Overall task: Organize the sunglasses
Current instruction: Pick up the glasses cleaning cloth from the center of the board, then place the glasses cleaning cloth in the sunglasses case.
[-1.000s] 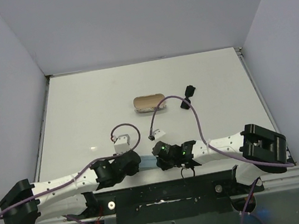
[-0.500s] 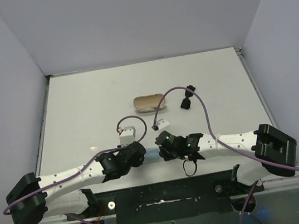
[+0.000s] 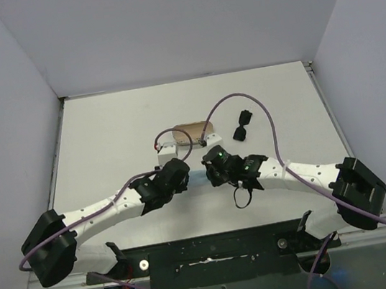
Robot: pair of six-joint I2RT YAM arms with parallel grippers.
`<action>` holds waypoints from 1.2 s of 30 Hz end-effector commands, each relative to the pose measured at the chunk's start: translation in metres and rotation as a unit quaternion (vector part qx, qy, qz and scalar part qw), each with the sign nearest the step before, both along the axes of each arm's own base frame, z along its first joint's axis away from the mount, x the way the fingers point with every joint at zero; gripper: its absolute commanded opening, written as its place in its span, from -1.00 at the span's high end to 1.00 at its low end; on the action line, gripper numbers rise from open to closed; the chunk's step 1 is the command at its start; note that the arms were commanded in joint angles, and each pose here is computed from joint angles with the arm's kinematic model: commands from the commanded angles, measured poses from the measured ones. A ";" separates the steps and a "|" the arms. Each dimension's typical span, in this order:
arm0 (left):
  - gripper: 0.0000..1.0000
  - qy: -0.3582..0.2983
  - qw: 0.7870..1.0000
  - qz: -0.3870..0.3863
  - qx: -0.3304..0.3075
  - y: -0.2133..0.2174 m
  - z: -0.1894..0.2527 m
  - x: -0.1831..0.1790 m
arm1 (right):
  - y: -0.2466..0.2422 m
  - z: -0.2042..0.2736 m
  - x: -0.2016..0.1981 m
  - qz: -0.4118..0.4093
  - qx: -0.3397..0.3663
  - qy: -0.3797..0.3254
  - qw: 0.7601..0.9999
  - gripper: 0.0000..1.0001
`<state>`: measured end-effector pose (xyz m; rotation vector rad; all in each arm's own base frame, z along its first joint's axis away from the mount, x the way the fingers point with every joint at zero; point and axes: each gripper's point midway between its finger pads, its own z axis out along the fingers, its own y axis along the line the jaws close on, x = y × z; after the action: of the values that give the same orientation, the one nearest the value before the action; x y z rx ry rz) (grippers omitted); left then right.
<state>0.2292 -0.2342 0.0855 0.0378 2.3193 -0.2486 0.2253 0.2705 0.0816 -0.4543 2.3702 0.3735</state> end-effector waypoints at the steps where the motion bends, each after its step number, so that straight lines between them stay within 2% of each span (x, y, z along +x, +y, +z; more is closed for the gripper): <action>1: 1.00 -0.043 0.999 -0.011 -0.030 -0.022 0.037 0.036 | 0.004 0.033 0.032 0.004 0.019 -0.035 0.999 1.00; 9: 1.00 -0.059 0.998 -0.011 -0.026 -0.027 0.057 0.082 | 0.000 0.060 0.081 -0.004 0.026 -0.055 0.998 1.00; 18: 1.00 -0.066 0.998 -0.005 -0.020 -0.025 0.066 0.125 | -0.005 0.061 0.122 -0.011 0.028 -0.057 0.998 1.00; 36: 1.00 -0.060 0.998 0.000 -0.011 -0.021 0.052 0.185 | -0.017 0.052 0.185 -0.017 0.025 -0.048 0.998 1.00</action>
<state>0.3876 -0.2477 0.1118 0.0468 2.2772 -0.2199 0.3872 0.2534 0.1124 -0.3906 2.3329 0.3751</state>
